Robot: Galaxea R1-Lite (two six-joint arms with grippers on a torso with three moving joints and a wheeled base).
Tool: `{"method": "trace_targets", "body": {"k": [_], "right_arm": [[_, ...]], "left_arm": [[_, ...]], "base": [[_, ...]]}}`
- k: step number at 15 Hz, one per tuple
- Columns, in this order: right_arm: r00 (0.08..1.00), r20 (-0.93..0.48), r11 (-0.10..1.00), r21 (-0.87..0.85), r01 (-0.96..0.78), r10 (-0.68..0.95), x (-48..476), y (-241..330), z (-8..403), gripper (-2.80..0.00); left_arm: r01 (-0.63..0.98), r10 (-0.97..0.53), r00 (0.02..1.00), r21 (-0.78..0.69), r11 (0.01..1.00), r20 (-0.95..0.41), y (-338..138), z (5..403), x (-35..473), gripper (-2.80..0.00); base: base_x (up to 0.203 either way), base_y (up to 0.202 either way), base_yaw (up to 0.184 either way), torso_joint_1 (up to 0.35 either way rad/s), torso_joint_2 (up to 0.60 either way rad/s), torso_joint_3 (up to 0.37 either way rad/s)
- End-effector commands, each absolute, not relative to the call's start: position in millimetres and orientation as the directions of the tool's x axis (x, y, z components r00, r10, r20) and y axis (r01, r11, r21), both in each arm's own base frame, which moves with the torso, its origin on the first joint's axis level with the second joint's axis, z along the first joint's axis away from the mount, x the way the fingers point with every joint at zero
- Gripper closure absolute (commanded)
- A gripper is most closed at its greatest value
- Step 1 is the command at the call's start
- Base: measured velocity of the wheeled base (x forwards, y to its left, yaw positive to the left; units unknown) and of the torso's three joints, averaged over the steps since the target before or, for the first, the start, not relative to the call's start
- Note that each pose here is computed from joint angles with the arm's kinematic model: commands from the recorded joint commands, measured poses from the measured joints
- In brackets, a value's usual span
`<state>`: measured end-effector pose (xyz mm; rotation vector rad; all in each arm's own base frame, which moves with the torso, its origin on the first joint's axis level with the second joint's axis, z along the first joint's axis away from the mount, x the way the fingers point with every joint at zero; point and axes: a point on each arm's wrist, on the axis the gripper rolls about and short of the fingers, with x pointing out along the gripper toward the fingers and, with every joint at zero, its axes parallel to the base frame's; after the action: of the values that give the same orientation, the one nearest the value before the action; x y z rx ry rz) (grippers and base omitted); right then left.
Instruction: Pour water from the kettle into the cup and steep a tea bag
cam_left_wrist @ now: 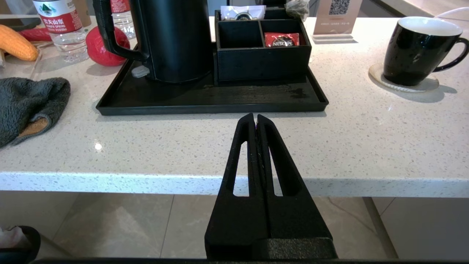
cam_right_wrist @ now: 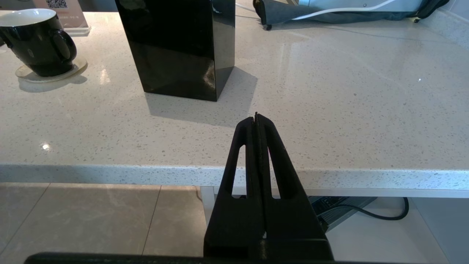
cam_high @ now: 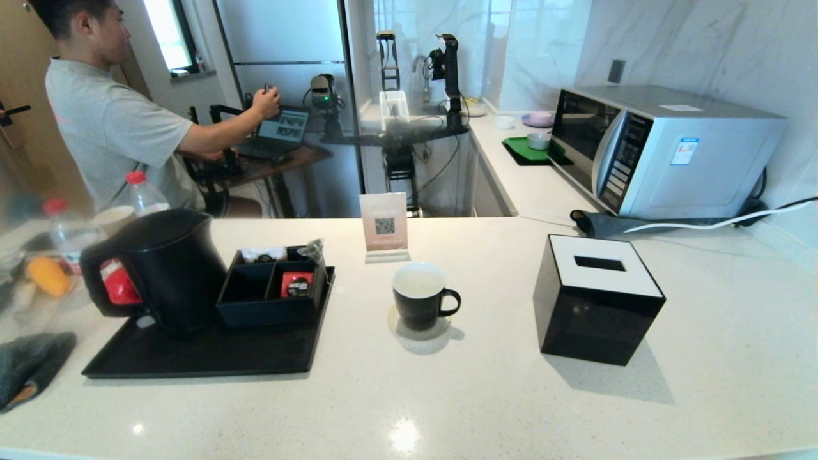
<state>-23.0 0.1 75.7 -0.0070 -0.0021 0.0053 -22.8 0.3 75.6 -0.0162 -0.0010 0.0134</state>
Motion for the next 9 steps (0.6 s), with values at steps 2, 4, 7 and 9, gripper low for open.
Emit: {"method": "trace_targets", "body": {"k": [2,4,7,9], "right_arm": [[1.000,0.000,1.000,-0.008,-0.006,0.006,-22.8,0.1,75.5,0.00],[1.000,0.000,1.000,-0.008,-0.006,0.006,-22.8,0.1,75.5,0.00],[1.000,0.000,1.000,-0.008,-0.006,0.006,-22.8,0.1,75.5,0.00],[1.000,0.000,1.000,-0.008,-0.006,0.006,-22.8,0.1,75.5,0.00]], "left_arm": [[-0.014,0.014,1.000,-0.017,1.000,0.002,0.3,75.6,-22.8,0.00],[-0.014,0.014,1.000,-0.017,1.000,0.002,0.3,75.6,-22.8,0.00],[-0.014,0.014,1.000,-0.017,1.000,0.002,0.3,75.6,-22.8,0.00],[-0.014,0.014,1.000,-0.017,1.000,0.002,0.3,75.6,-22.8,0.00]], "base": [[0.000,0.000,0.000,0.000,0.00,0.000],[0.000,0.000,0.000,0.000,0.00,0.000],[0.000,0.000,0.000,0.000,0.00,0.000],[0.000,0.000,0.000,0.000,0.00,0.000]]}}
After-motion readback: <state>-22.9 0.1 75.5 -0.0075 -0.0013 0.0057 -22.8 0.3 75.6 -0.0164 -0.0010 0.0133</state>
